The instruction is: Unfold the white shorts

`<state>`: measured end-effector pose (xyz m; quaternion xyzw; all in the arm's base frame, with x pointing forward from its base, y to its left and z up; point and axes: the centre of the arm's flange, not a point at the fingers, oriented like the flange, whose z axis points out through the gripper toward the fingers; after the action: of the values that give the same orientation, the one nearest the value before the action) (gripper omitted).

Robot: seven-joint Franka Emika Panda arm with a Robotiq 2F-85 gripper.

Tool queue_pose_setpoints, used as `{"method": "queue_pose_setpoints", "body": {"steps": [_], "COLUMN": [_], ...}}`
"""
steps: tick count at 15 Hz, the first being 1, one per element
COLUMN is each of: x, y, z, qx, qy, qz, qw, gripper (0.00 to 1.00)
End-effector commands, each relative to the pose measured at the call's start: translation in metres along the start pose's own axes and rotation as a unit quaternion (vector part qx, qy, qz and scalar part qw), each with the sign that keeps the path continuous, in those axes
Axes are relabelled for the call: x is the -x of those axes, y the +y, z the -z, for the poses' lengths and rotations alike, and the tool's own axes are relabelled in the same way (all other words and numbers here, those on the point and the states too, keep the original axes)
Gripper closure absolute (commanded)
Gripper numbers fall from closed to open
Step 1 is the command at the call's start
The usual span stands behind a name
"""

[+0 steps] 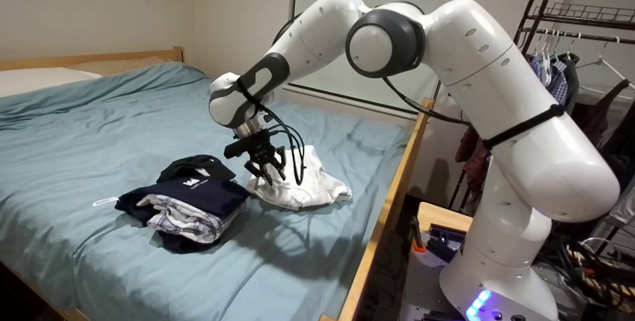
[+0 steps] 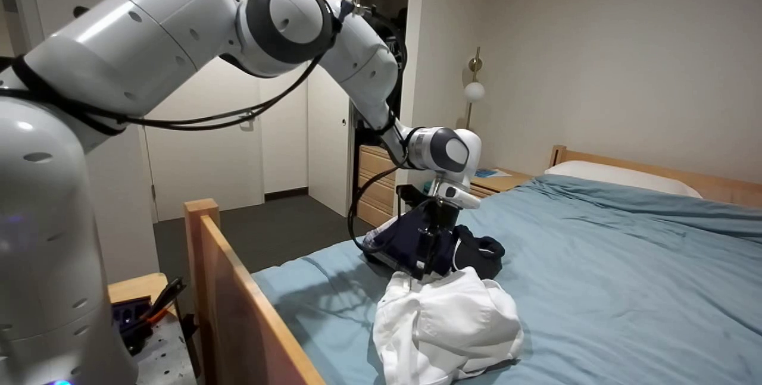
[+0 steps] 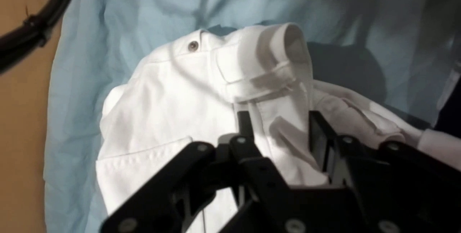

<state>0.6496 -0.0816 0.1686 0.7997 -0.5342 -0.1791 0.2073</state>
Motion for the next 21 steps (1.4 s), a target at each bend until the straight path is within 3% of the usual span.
{"method": "queue_pose_setpoints", "body": {"steps": [1,5,8,10,12,14,17,20,21], "x": [0.000,0.001,-0.001,-0.005,-0.010,-0.016,-0.022,-0.025,-0.025], "y": [0.002,-0.002,-0.002,0.004,0.013,0.028,0.068,0.125,0.134], "z": [0.011,0.000,-0.007,0.002,0.035,0.085,0.151,0.221,0.233], "qx": [0.015,0.019,0.019,-0.014,-0.073,-0.109,-0.124,-0.153,-0.156], "qy": [0.005,0.003,0.001,-0.005,0.016,0.066,0.152,0.187,0.185], "qz": [-0.005,-0.003,-0.001,0.016,0.036,0.048,0.027,0.022,0.028], "qw": [0.9999,0.9998,0.9998,0.9998,0.9965,0.9907,0.9802,0.9700,0.9699], "gripper": [0.87,0.99,0.96,0.94,0.94,0.94,0.95,0.95,0.70]}}
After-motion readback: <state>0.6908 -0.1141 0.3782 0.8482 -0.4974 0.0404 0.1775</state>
